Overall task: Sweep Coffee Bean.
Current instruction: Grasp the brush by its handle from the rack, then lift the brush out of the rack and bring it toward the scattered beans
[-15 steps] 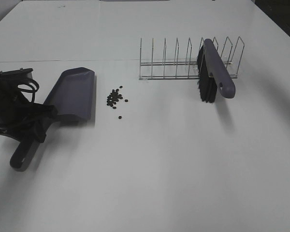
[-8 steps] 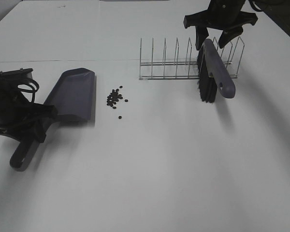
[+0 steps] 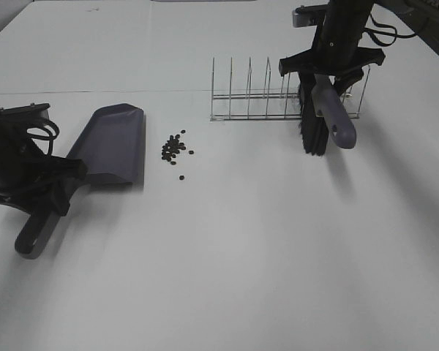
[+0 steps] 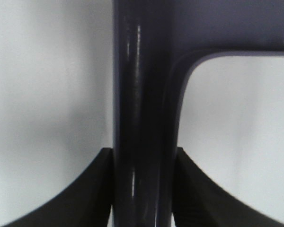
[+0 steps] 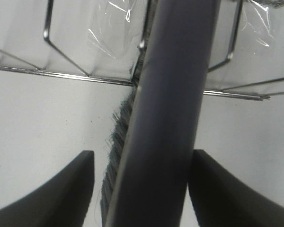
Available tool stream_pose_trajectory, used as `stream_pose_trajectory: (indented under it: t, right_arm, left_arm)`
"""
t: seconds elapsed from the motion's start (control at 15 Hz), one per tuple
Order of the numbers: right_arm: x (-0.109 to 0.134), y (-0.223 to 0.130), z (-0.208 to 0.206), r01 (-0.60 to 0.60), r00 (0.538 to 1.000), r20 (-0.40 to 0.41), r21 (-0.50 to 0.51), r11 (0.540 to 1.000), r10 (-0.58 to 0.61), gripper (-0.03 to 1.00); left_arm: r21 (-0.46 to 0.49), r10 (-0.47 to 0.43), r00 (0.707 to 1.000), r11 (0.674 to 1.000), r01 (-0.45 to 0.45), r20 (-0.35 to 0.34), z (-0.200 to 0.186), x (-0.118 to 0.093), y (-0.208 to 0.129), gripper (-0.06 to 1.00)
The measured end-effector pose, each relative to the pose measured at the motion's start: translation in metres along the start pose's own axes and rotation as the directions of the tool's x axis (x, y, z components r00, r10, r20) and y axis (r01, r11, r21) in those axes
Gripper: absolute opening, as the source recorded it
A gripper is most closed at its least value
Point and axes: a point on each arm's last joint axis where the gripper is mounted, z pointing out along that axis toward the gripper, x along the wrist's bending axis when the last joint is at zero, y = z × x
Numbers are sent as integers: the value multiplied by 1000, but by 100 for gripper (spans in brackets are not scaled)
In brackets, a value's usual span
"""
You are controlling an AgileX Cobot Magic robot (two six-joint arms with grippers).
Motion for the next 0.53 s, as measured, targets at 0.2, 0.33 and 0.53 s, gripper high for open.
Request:
stream_pose_trajectory:
  t: [0.2, 0.33, 0.53]
  right_arm:
    - [1, 0, 10, 1, 1000, 3, -11, 1000, -1, 40]
    - [-2, 1, 11, 3, 1000, 25, -14, 1000, -3, 32]
    - [-3, 1, 11, -15, 999, 29, -15, 1000, 15, 32]
  left_arm:
    - [0, 0, 1000, 1000, 0, 0, 0, 0, 0, 34]
    - [0, 0, 1000, 1000, 0, 0, 0, 0, 0, 34]
    - [0, 0, 1000, 1000, 0, 0, 0, 0, 0, 34]
